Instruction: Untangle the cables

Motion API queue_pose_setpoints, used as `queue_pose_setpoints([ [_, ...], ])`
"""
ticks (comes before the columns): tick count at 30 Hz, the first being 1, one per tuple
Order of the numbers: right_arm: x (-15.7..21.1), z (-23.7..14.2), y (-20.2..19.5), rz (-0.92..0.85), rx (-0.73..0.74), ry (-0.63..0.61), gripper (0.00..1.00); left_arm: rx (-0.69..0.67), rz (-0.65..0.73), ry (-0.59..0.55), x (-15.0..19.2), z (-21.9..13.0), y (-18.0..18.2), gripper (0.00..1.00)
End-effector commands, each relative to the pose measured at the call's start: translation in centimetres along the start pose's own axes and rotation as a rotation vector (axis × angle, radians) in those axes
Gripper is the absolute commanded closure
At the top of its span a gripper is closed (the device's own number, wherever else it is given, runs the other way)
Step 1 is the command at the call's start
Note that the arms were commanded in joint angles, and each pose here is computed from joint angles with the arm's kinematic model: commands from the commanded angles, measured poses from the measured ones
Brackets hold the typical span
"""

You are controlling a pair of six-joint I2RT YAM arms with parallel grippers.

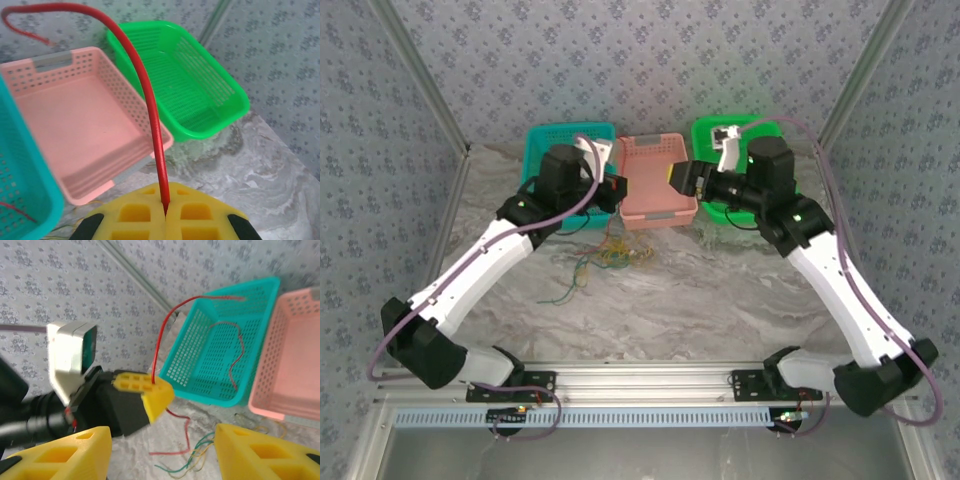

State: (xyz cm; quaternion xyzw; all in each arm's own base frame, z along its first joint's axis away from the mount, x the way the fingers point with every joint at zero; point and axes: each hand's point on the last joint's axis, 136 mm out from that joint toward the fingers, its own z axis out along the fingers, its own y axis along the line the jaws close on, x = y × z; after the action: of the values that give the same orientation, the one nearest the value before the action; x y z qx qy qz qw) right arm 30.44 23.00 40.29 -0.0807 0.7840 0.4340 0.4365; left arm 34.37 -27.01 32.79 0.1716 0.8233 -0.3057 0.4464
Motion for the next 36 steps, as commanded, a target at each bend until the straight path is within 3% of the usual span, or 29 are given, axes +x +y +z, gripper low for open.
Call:
queue_pose_setpoints([
  [1,0.9,-1.3,-1.2,-0.064,0.068,-0.018,0.41,-0.005,-0.029,-0.016,-2.0,-1.9,1.1,1.00],
  [10,4.1,-1.3,4.5,-0.372,-0.091,-0.058,0.33,-0.231,-0.055,-0.035,-5.3,-1.5,9.9,1.00],
  [19,6.0,1.8,5.3,-0.425,-0.080,-0.004,0.35,-0.402,-0.015,-0.006,-6.7,2.7,17.0,1.00],
  [27,8.6,3.1,3.8,-0.406,-0.063,0.053,0.35,-0.506,-0.017,0.118,-3.7,8.3,22.0,1.00],
  [36,10.0,3.3,2.4,-0.387,-0.032,0.079,0.35,-0.593,-0.086,0.207,0.8,11.1,25.1,1.00],
])
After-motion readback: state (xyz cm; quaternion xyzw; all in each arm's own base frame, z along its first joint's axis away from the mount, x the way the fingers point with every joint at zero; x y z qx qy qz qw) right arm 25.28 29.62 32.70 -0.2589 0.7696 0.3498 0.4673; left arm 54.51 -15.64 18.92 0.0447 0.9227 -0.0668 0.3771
